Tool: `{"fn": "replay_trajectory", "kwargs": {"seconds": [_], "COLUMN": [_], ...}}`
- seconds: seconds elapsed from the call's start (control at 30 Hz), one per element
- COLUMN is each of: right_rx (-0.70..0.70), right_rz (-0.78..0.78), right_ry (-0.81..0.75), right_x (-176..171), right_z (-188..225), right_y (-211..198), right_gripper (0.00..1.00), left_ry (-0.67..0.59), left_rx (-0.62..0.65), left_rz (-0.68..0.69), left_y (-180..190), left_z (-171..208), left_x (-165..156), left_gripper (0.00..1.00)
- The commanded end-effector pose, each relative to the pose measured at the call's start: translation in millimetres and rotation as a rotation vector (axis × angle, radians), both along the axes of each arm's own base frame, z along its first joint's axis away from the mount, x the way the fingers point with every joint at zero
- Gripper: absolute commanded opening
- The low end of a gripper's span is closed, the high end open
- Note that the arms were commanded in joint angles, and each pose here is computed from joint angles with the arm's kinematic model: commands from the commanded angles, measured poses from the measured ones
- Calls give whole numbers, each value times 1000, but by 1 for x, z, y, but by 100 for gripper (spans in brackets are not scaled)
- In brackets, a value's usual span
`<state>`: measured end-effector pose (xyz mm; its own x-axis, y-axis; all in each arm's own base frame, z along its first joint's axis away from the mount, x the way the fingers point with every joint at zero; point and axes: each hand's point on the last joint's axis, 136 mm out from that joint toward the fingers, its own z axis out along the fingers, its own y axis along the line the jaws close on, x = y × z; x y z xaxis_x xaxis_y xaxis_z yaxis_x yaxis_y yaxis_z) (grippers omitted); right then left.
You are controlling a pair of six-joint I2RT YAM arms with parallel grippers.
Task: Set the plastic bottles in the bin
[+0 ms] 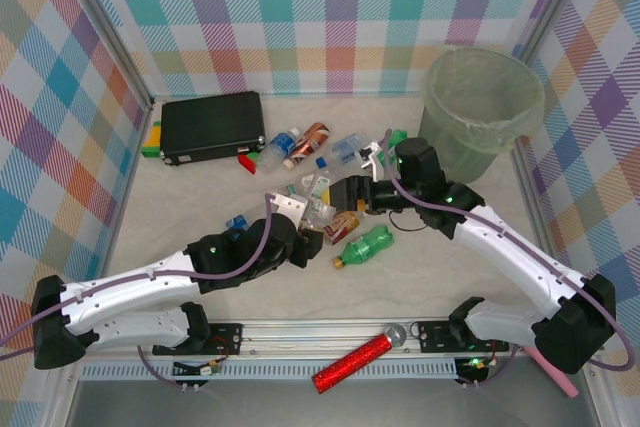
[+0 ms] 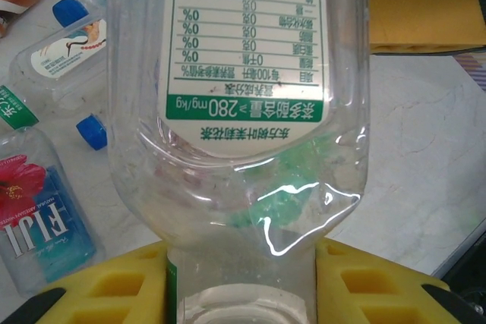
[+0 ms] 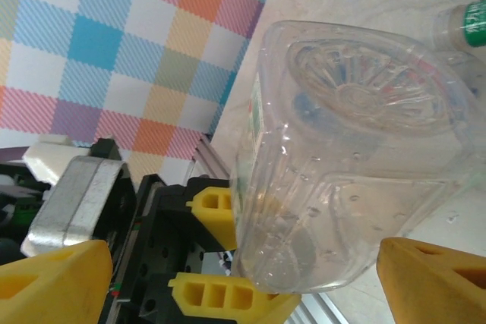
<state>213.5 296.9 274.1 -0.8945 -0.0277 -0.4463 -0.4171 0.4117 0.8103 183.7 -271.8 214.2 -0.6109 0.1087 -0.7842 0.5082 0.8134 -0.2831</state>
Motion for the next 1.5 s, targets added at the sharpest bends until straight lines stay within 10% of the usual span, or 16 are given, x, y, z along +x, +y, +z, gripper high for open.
{"fn": "replay_trajectory", "kwargs": {"seconds": [0.0, 0.33, 0.63, 0.97, 1.1, 1.47], "right_rx": [-78, -28, 32, -40, -96, -290], "right_rz": [-121, -90, -24, -113, -188, -428], "right_ry": [-56, -44, -34, -109, -146, -281], "right_x": [17, 20, 8, 15, 27, 79], "right_z": [-4, -2, 11, 20, 22, 40], "right_y": [-13, -2, 4, -14, -25, -69], "right_gripper": [91, 91, 66, 59, 57, 59], "left_ry": [-58, -31, -23, -19, -30, -92], "left_rx": [-171, -189, -173, -152, -151, -200], "left_rz": [-106, -163, -161, -134, -98, 9], "left_y": [-28, -38, -42, -42, -32, 21], "left_z": [51, 49, 45, 38, 40, 55], "left_x": [-9, -17, -15, -10, -7, -11], "left_gripper": [30, 30, 32, 62, 99, 100]}}
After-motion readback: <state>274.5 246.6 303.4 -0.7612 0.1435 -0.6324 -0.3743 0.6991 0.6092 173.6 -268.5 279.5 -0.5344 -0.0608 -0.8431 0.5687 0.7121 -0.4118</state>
